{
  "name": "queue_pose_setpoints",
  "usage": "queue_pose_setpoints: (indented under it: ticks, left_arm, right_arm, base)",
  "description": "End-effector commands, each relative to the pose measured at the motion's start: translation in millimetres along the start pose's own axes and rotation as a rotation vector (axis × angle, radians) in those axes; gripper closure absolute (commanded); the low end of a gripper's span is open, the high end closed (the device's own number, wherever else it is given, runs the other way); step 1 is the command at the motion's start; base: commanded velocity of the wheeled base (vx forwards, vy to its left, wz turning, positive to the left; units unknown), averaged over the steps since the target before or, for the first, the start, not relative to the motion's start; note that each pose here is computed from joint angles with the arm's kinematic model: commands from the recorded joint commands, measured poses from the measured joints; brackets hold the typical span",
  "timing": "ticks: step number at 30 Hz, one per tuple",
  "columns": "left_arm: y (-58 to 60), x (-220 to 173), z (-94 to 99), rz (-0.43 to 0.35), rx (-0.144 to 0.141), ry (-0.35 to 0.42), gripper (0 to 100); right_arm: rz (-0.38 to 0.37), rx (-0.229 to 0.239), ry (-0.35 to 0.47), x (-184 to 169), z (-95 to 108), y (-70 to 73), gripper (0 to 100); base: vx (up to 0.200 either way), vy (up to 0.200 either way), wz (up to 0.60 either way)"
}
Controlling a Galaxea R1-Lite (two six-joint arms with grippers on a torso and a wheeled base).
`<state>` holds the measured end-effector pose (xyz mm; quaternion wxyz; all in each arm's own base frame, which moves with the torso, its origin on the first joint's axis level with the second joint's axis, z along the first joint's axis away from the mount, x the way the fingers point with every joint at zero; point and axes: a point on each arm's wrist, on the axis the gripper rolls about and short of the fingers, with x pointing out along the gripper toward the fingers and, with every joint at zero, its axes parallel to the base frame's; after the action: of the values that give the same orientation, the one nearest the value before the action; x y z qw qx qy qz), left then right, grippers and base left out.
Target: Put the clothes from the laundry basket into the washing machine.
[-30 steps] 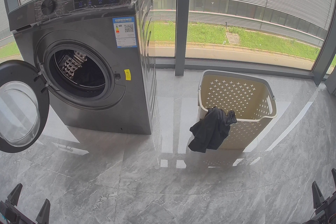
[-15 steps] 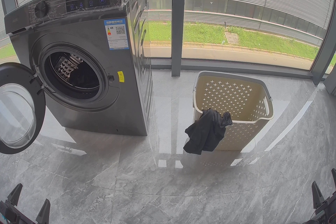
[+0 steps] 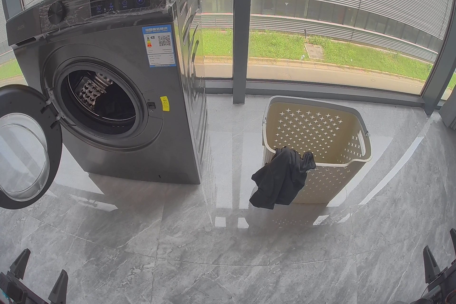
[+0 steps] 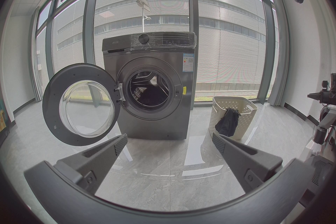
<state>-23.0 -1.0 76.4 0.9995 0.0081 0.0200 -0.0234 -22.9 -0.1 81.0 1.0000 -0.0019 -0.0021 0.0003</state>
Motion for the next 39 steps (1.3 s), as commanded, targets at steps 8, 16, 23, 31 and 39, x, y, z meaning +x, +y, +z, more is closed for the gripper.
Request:
queue_pose_setpoints:
  ticks: [8, 16, 23, 31, 39]
  left_arm:
    - [0.0, 0.2, -4.9, 0.002, 0.001, 0.001, 0]
    - [-0.1, 0.2, -4.8, 0.0, 0.0, -0.001, 0]
    - [0.0, 0.2, -4.9, 0.002, 0.003, 0.001, 0]
    - [0.0, 0.3, -5.4, 0.002, 0.001, 0.003, 0]
    - [-0.1, 0.3, -5.4, 0.0, 0.001, 0.003, 0]
  right_arm:
    - [0.001, -0.001, 0.001, 0.1, -5.2, 0.0, 0]
    - [0.001, -0.001, 0.001, 0.1, -5.2, 0.0, 0]
    - [0.006, -0.007, 0.003, 0.1, -5.4, 0.1, 0]
    - [0.006, -0.005, 0.001, 0.1, -5.2, 0.1, 0]
    - [0.006, -0.005, 0.001, 0.1, -5.2, 0.1, 0]
  base:
    - [0.0, -0.1, 0.0]
    - [0.0, 0.0, 0.0]
    - [0.0, 0.0, -0.26]
    - [0.0, 0.0, -0.22]
    - [0.0, 0.0, 0.0]
